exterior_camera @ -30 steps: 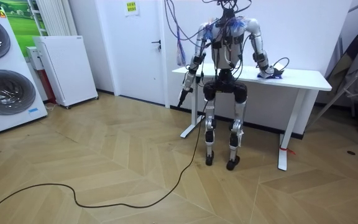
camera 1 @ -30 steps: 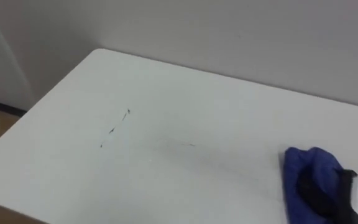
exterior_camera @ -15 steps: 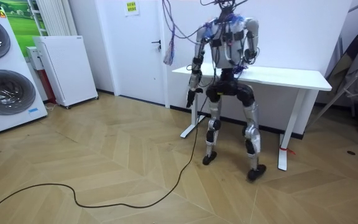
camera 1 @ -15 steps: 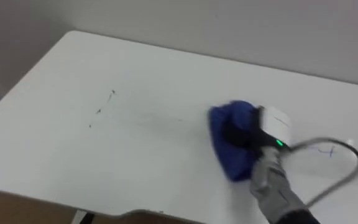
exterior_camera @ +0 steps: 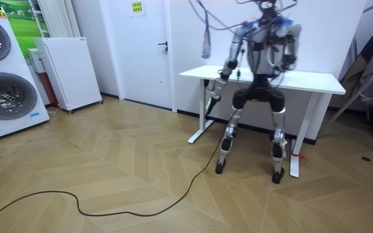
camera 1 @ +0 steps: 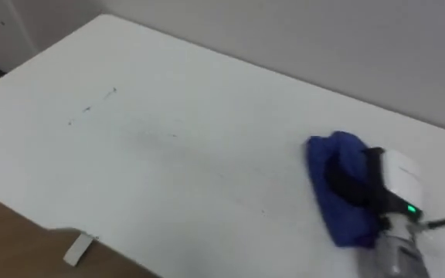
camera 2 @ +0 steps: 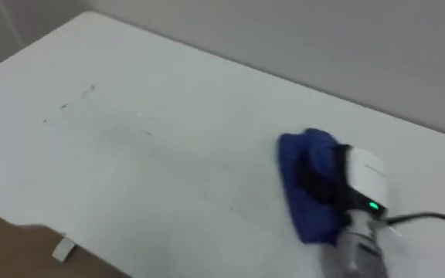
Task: Wipe table
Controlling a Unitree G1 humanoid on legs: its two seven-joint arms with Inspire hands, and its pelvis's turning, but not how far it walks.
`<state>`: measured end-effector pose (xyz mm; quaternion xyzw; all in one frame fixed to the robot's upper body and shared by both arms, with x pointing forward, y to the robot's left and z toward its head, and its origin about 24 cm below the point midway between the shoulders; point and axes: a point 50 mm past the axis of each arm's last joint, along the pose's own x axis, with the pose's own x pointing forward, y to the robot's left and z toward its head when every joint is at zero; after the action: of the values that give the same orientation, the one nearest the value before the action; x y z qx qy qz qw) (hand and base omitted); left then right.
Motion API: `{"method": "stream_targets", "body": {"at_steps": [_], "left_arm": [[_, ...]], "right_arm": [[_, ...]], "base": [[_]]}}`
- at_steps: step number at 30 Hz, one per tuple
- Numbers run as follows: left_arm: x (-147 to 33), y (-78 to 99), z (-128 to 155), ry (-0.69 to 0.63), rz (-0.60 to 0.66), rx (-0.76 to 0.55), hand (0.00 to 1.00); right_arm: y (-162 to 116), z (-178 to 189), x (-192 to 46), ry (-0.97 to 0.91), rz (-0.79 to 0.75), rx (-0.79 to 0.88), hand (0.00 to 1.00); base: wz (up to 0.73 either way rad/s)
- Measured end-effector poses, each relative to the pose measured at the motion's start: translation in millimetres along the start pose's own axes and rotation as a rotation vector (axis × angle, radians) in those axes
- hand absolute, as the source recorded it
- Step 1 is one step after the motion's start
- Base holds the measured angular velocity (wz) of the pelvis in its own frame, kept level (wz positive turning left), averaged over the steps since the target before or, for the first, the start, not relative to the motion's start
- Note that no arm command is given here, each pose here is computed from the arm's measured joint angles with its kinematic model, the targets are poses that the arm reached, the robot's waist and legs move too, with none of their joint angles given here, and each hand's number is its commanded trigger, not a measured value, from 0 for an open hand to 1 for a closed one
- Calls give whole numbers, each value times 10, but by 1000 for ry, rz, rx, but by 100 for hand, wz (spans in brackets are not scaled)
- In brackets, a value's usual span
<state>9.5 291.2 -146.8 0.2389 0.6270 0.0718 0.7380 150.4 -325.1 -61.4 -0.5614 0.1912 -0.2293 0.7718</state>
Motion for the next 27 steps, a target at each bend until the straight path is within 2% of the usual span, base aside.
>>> {"method": "stream_targets", "body": {"at_steps": [1, 3, 6, 8, 9, 11, 14, 16, 21, 24, 27], "left_arm": [[1, 7, 8, -4, 3, -10, 0], [-1, -9, 24, -17, -6, -8, 0], [-6, -119, 70, -37, -47, -3, 0], [-24, -289, 115, -46, -95, -39, 0], [-29, -319, 114, -45, -104, -52, 0], [-41, -346, 66, -30, -112, -70, 0], [-57, -366, 99, -40, -113, -88, 0], [-51, -364, 187, -64, -109, -93, 0], [-54, -327, 243, -84, -80, -121, 0], [-54, -309, 260, -95, -62, -114, 0], [-56, -298, 197, -72, -55, -100, 0]], "right_arm": [[-33, -155, -36, 65, 0, -2, 100], [-58, -224, -32, 101, 3, -4, 100], [-33, 7, 85, 59, 14, 40, 100], [-46, 260, 218, 23, -8, 64, 100], [-46, 337, 252, 7, -9, 64, 100], [36, 723, 331, -83, 30, 82, 100], [160, 1038, 250, -192, 82, 94, 100], [180, 1100, 222, -207, 86, 107, 100], [271, 908, 64, -202, 87, 119, 100], [272, 682, 6, -132, 33, 108, 100], [260, 330, -148, -35, 9, 59, 100]], "base": [[-3], [-15], [-60], [-105], [-128], [-134], [-46], [12], [24], [22], [30]]}}
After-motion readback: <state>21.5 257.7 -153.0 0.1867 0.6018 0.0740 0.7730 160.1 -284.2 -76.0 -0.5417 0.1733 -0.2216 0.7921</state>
